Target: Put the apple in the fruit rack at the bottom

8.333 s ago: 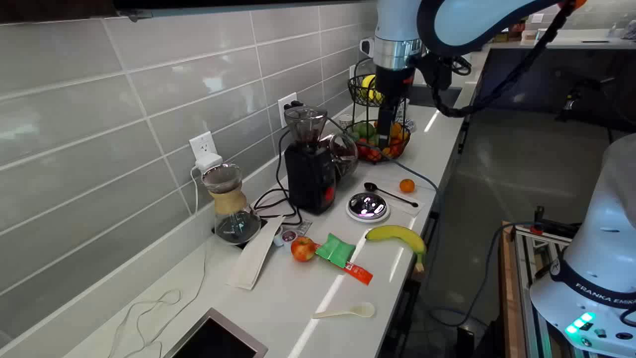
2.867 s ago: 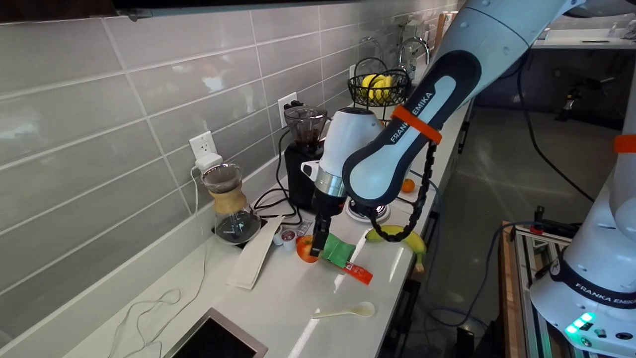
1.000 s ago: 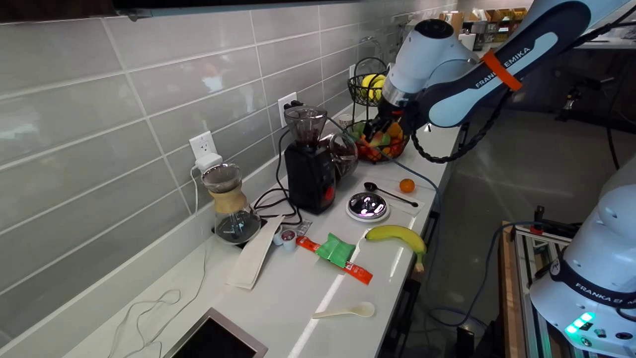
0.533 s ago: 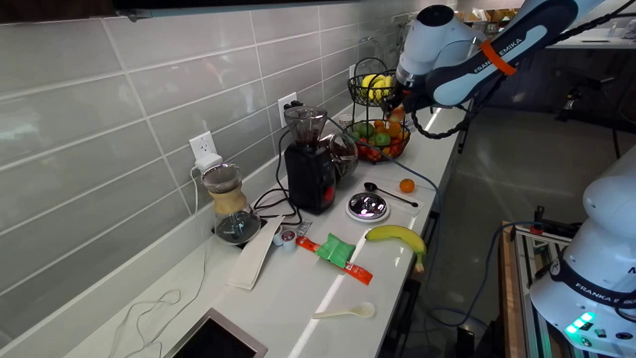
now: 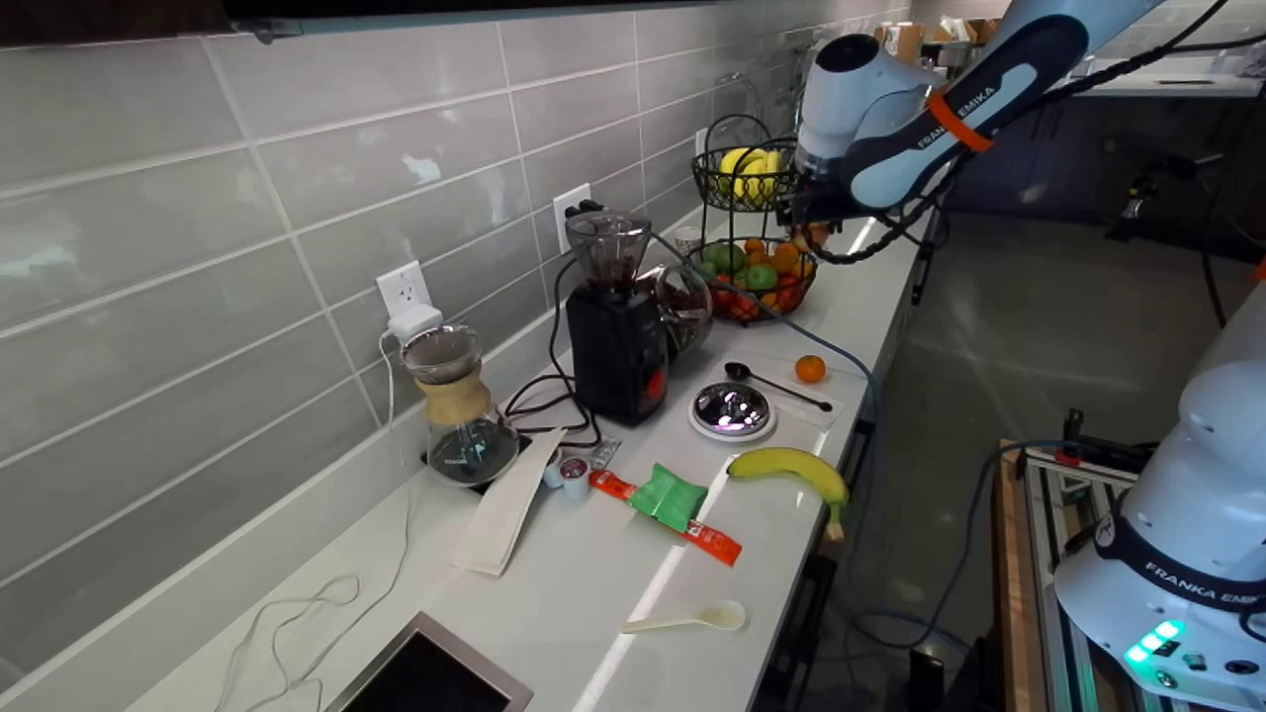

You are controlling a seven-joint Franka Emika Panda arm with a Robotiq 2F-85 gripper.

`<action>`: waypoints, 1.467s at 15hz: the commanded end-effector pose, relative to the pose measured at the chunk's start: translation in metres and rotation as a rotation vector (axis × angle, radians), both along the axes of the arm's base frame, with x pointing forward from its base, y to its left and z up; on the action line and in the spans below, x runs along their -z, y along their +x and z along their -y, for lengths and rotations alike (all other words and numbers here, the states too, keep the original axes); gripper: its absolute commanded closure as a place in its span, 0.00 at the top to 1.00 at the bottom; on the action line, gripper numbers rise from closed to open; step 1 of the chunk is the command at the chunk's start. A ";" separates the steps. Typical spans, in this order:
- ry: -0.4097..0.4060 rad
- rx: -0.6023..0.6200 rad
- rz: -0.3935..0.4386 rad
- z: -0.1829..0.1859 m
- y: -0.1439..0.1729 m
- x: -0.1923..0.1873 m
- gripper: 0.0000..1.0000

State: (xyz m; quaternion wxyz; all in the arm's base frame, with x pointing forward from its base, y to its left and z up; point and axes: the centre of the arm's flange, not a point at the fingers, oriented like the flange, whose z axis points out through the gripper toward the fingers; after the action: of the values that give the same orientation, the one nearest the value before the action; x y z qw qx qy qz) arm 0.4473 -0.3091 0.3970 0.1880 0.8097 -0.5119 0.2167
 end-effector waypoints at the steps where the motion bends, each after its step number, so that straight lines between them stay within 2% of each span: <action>1: 0.068 0.011 0.102 0.026 0.026 0.023 0.43; 6: 0.173 -0.063 0.197 0.046 0.041 0.046 0.43; 11: 0.179 -0.130 0.216 0.058 0.057 0.059 0.43; 15: 0.164 -0.136 0.211 0.075 0.064 0.062 0.43; 16: 0.177 -0.136 0.206 0.057 0.055 0.057 0.68; 19: 0.165 -0.131 0.201 0.068 0.057 0.060 0.68; 20: 0.163 -0.140 0.192 0.062 0.057 0.063 0.43; 22: 0.150 -0.140 0.179 0.065 0.060 0.071 0.43</action>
State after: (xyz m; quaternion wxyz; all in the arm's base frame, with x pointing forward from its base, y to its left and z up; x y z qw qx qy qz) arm 0.5060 -0.3758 0.3340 0.0571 0.8305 -0.4873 0.2635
